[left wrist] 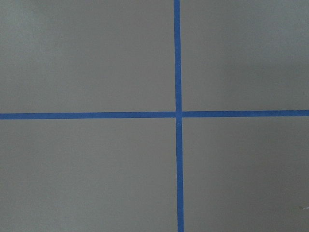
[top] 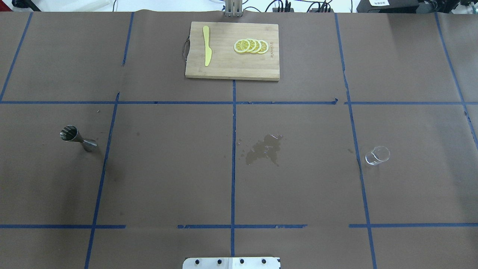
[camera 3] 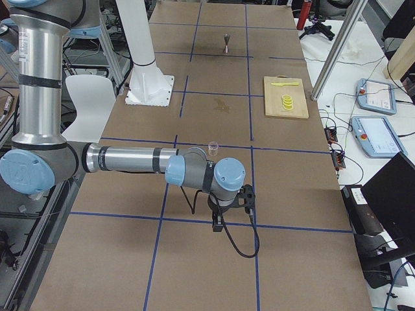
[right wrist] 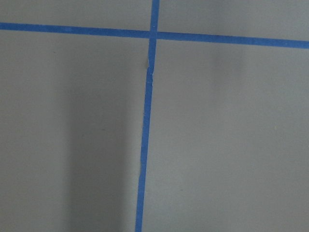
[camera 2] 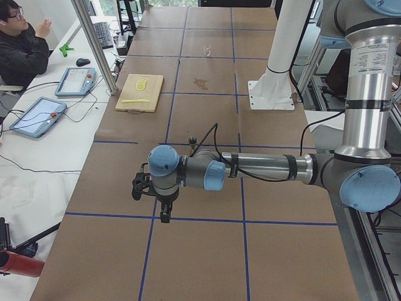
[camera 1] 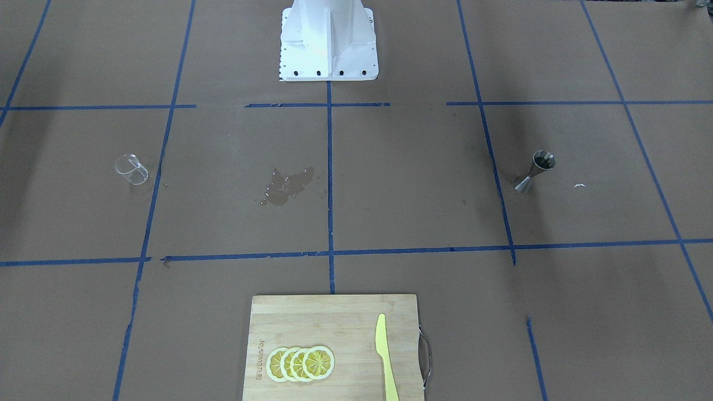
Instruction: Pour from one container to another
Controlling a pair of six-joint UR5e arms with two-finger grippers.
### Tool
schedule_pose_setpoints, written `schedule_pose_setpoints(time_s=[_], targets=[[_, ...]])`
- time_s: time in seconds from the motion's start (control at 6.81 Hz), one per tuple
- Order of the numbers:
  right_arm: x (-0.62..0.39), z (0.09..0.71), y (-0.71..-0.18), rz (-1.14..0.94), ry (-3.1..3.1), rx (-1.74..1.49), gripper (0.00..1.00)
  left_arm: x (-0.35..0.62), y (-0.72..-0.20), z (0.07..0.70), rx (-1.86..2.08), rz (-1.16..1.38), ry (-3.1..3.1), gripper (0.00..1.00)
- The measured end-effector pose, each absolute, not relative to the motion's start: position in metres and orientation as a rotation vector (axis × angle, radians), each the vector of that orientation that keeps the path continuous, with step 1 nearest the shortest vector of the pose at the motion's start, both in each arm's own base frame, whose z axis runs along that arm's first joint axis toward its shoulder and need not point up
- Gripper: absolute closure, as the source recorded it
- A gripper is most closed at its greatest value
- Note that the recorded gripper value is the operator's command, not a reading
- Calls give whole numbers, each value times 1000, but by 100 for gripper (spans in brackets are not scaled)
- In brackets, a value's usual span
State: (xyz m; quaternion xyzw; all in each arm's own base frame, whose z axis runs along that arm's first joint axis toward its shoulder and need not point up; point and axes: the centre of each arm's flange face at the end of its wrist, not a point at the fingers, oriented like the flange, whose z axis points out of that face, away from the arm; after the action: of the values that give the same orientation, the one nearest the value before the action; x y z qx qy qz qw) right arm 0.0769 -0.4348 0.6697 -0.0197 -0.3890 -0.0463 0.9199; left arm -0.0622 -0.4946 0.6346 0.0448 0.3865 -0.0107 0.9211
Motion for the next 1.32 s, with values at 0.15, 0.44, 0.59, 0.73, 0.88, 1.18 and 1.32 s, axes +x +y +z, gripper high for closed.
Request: schedule_pose_setpoints(time_s=[0.15,0.44,0.59,0.73,0.88,1.18,1.32], targets=[[84,675,-434,-94,-801,-20,0,-62,-495,634,93,-21,792,0],[91,671,-439,-47,-802,5,0,-63,-495,635,95,-19,788,0],[91,669,-442,2,-801,9,0,-63,-495,635,96,-19,787,0],[92,669,-443,43,-801,6,0,-63,-495,635,96,-19,787,0],[92,669,-443,63,-802,3,0,-63,-495,635,96,-19,788,0],[92,669,-443,75,-803,0,0,-62,-495,634,97,-18,793,0],[92,667,-444,77,-803,5,0,-62,-495,633,101,-16,795,0]])
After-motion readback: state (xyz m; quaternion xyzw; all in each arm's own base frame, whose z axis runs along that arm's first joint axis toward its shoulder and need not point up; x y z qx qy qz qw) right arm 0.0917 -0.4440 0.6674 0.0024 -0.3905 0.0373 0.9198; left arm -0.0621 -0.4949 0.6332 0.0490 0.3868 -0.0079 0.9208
